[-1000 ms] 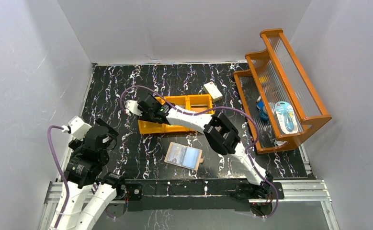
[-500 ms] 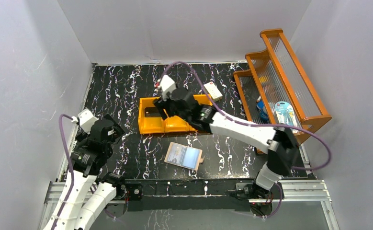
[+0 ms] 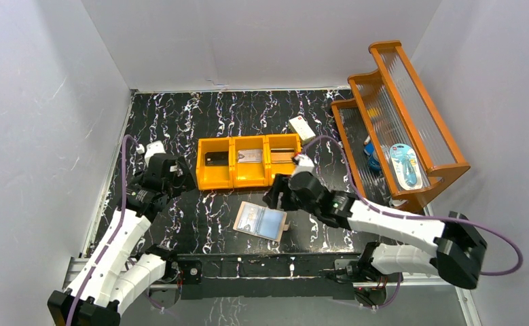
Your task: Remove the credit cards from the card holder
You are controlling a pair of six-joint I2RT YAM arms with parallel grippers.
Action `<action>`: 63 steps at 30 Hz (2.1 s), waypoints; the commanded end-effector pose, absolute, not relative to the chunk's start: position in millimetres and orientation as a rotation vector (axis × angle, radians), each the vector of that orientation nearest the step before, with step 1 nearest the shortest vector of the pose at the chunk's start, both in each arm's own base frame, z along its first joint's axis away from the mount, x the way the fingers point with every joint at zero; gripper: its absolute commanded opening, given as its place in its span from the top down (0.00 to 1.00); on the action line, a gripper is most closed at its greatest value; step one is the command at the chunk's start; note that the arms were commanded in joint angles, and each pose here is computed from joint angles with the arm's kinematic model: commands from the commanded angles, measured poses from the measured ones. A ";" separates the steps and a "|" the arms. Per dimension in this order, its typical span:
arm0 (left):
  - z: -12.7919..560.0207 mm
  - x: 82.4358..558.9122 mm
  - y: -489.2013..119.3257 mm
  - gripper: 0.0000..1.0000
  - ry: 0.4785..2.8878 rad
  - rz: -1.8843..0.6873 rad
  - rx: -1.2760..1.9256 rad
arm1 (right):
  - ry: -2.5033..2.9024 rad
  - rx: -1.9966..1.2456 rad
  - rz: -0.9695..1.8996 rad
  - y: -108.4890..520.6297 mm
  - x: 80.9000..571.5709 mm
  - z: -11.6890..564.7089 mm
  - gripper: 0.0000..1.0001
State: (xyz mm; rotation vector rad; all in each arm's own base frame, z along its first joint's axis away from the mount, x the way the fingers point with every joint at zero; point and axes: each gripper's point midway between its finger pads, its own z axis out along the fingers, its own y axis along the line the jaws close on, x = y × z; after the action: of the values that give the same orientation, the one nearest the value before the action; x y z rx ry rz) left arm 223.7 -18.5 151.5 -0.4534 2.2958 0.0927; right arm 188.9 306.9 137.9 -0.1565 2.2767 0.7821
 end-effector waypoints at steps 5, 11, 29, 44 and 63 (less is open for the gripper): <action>166.3 231.0 -73.6 0.02 2.366 -0.249 -0.284 | 2.305 0.346 1.077 284.4 160.5 126.0 0.27; 181.6 230.0 -127.0 0.12 2.474 -0.572 -0.149 | 2.319 0.417 1.079 277.2 157.1 113.5 0.26; 109.6 159.6 -215.6 0.27 2.741 -0.766 0.278 | 2.415 0.247 1.255 327.4 143.4 115.8 0.42; 62.7 153.9 -221.1 0.45 2.855 -0.736 0.286 | 2.535 0.247 1.308 355.2 137.4 85.4 0.53; 22.4 135.5 -226.0 0.70 2.931 -0.716 0.336 | 2.643 0.287 1.225 344.4 139.1 50.4 0.58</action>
State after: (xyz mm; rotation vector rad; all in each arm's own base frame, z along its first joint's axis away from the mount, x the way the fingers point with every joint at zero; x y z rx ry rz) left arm 149.7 -223.1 30.1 0.2996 2.8983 -0.6948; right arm 133.2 340.1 42.2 0.3016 2.6711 1.2113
